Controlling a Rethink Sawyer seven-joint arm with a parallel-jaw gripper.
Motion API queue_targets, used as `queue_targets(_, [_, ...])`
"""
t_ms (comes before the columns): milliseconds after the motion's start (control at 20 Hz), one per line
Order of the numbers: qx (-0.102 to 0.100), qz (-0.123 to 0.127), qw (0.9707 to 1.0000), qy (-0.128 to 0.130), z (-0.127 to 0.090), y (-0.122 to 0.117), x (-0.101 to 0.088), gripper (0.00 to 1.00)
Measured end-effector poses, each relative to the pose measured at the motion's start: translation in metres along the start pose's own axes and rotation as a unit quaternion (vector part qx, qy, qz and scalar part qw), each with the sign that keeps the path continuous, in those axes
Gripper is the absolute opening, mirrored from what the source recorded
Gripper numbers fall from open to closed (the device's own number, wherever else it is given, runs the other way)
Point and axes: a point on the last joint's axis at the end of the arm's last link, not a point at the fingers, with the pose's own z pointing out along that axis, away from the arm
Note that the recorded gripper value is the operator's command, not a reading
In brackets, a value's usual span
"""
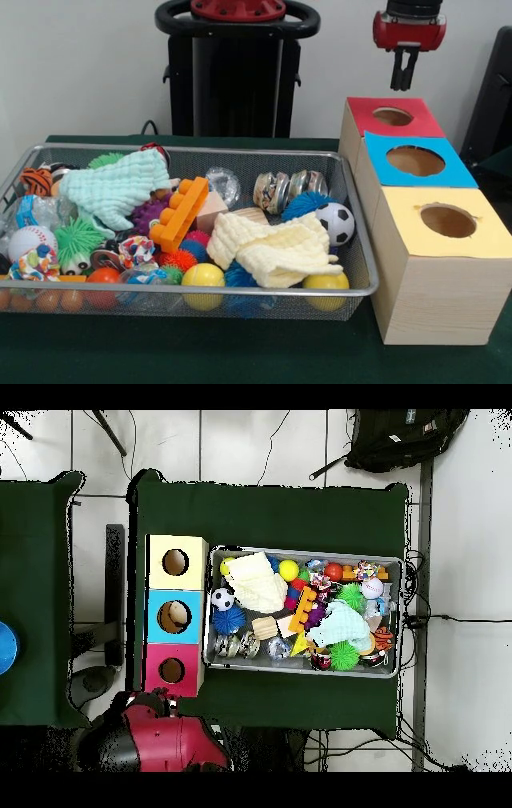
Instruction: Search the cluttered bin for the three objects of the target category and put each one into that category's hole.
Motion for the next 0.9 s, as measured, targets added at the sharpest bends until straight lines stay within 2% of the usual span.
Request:
queue_targets(300, [0.001, 0.019, 0.9998, 0.0, 0.0, -0.015, -0.01, 0.0])
queue_targets(700, [0.006, 0.074, 0.9973, -0.001, 0.002, -0.071, -0.036, 0.0])
queue_targets(900, [0.01, 0.087, 0.9962, -0.001, 0.003, -0.095, -0.043, 0.0])
